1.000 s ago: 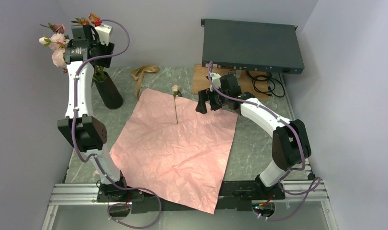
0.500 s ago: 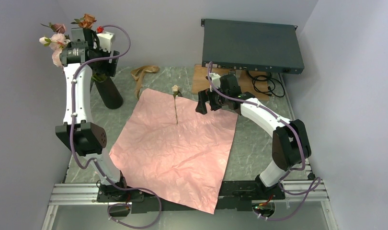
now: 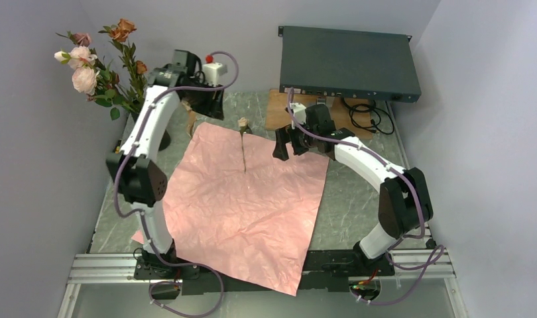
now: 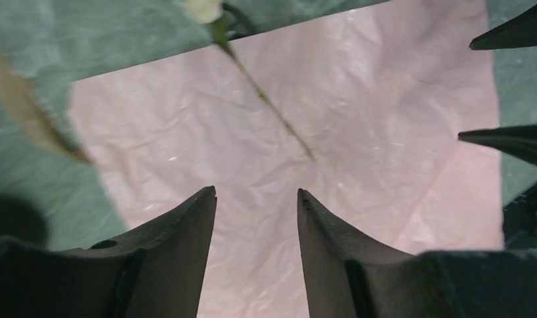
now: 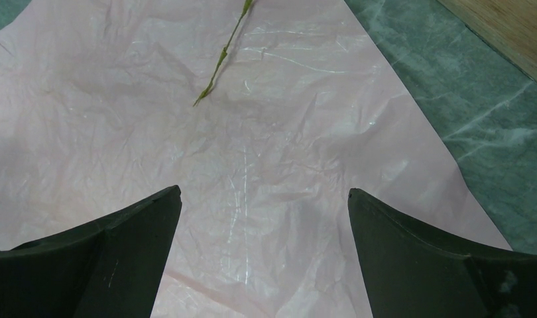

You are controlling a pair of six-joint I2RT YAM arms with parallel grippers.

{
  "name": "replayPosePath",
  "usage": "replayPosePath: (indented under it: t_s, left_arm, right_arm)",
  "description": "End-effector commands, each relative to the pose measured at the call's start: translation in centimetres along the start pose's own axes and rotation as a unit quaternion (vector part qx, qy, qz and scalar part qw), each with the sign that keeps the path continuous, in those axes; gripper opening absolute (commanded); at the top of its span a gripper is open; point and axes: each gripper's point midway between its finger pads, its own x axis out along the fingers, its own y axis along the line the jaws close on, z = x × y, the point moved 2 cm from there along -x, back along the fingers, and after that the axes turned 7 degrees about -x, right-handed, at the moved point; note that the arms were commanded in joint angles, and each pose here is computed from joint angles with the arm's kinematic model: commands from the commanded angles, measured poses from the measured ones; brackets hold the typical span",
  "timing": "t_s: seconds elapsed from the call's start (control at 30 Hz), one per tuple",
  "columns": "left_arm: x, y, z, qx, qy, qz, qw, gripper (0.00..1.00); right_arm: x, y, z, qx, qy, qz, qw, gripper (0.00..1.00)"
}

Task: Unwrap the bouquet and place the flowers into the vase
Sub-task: Insert the fake flower into the vase, then pick up the fake flower from the wrapping paper.

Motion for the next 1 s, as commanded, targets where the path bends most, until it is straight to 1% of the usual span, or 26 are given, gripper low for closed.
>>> replayPosePath:
  t_s: [0.0,0.1,0.2,0.27,0.37,0.4,0.5,0.6,0.67,0.73,0.97]
  left_arm:
    - [4.4,-3.6,0.2,-0.095,0.035,-0.095,0.99,0.51]
    - [7.2,-3.7,-0.5,-0.153,0.066,-0.105,0.98,0.46]
    - [9.7,-2.7,-0.8,-0.172,0.079,-0.089,0.978,0.43]
    - [10.9,-2.2,-0.7,-0.178,0.079,-0.081,0.977,0.44]
    - [12.7,-1.9,-0.5,-0.182,0.08,-0.081,0.977,0.52]
    - [13.3,-1.6,-0.6,-0.187,0.082,-0.073,0.976,0.52]
    - [15.0,-0.8,-1.2,-0.195,0.09,-0.051,0.975,0.48]
    - [16.3,0.0,-1.7,-0.208,0.096,-0.029,0.973,0.39]
    - [16.9,0.5,-1.9,-0.203,0.096,-0.011,0.974,0.35]
    - [17.3,0.8,-1.7,-0.193,0.088,-0.001,0.977,0.33]
    - [19.0,1.0,-1.4,-0.15,0.074,0.02,0.986,0.29]
  right_arm:
    - [-2.1,0.0,1.2,-0.032,-0.025,-0.021,0.999,1.0]
    - [-2.4,-0.1,0.7,-0.028,-0.021,-0.03,0.999,1.0]
    - [-2.6,-0.1,0.3,-0.019,-0.019,-0.034,0.999,1.0]
    - [-2.5,-0.1,0.0,-0.015,-0.016,-0.034,0.999,1.0]
    - [-2.5,-0.1,0.1,-0.019,-0.016,-0.034,0.999,1.0]
    - [-2.5,-0.1,0.2,-0.021,-0.016,-0.034,0.999,1.0]
    - [-2.4,-0.1,0.6,-0.025,-0.017,-0.031,0.999,1.0]
    - [-2.1,-0.2,0.7,-0.027,-0.014,-0.03,0.999,1.0]
    - [-2.1,-0.3,0.8,-0.027,-0.014,-0.029,0.999,1.0]
    - [-2.0,-0.3,0.8,-0.025,-0.014,-0.028,0.999,1.0]
    - [-1.8,-0.5,0.9,-0.025,-0.011,-0.033,0.999,1.0]
